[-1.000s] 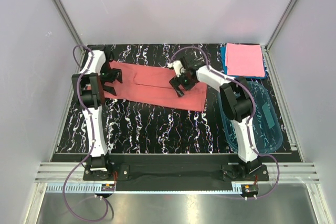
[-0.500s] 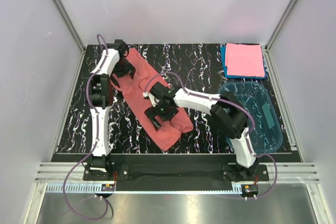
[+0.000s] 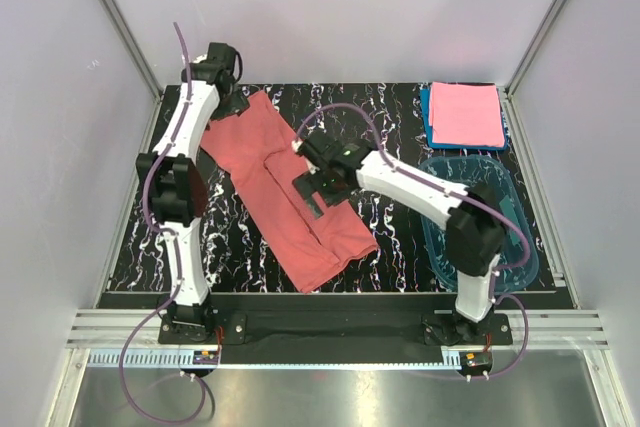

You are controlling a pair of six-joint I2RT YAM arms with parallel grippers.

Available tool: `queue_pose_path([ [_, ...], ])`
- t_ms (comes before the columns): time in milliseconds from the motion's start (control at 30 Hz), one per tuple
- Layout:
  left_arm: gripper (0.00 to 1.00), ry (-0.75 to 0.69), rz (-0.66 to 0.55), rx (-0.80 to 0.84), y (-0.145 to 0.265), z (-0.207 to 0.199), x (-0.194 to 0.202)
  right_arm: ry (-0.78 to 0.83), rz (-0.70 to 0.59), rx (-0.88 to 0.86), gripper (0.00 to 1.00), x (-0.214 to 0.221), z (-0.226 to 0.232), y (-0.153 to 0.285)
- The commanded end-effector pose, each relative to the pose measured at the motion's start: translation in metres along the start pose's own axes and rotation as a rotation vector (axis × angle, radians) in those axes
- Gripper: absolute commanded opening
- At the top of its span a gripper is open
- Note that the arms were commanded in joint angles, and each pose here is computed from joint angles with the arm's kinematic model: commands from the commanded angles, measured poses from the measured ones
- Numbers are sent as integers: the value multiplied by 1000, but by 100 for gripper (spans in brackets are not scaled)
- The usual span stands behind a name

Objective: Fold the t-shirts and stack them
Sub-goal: Fold the tshirt

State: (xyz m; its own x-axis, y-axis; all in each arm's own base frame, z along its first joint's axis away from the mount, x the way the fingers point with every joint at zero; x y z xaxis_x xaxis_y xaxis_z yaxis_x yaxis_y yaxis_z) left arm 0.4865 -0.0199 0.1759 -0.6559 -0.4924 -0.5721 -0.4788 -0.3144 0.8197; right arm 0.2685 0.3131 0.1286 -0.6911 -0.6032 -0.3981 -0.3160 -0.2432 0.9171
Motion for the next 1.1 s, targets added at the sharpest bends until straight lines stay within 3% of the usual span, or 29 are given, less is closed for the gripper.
queue_pose_path([
  [0,91,124,177,-92,-30,-10,46,-72,-86,106,100,-8,-36,43],
  [133,88,329,310,-109,-52,-28,79,-146,-125,79,100,0,-44,63],
  [367,85,415,266,-25,-81,-62,77,-229,-95,105,100,40,-55,69],
  [567,82,305,325,29,-112,-75,101,-276,-97,135,100,59,-67,73],
  [700,80,165,423,240,-121,-109,115,-269,-93,152,100,59,-72,73],
  [800,78,64,490,299,-129,-117,132,-261,-97,161,100,54,-76,72],
  [1067,77,-281,411,464,-103,-139,128,-210,-57,14,100,33,-56,37],
])
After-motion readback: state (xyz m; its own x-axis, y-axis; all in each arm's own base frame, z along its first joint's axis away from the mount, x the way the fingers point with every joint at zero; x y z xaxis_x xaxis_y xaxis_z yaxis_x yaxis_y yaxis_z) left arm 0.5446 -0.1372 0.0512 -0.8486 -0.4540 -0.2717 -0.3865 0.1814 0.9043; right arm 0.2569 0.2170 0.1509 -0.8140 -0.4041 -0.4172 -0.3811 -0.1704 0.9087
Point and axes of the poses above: each gripper's point midway between its finger pads, its own y axis back along the fingers, its own z axis along the line the jaws close on, x = y × z, the point moved 2 cm from there along y, back along the fingers, and after that the axes turned 3 degrees about y, right-handed, at the moved point
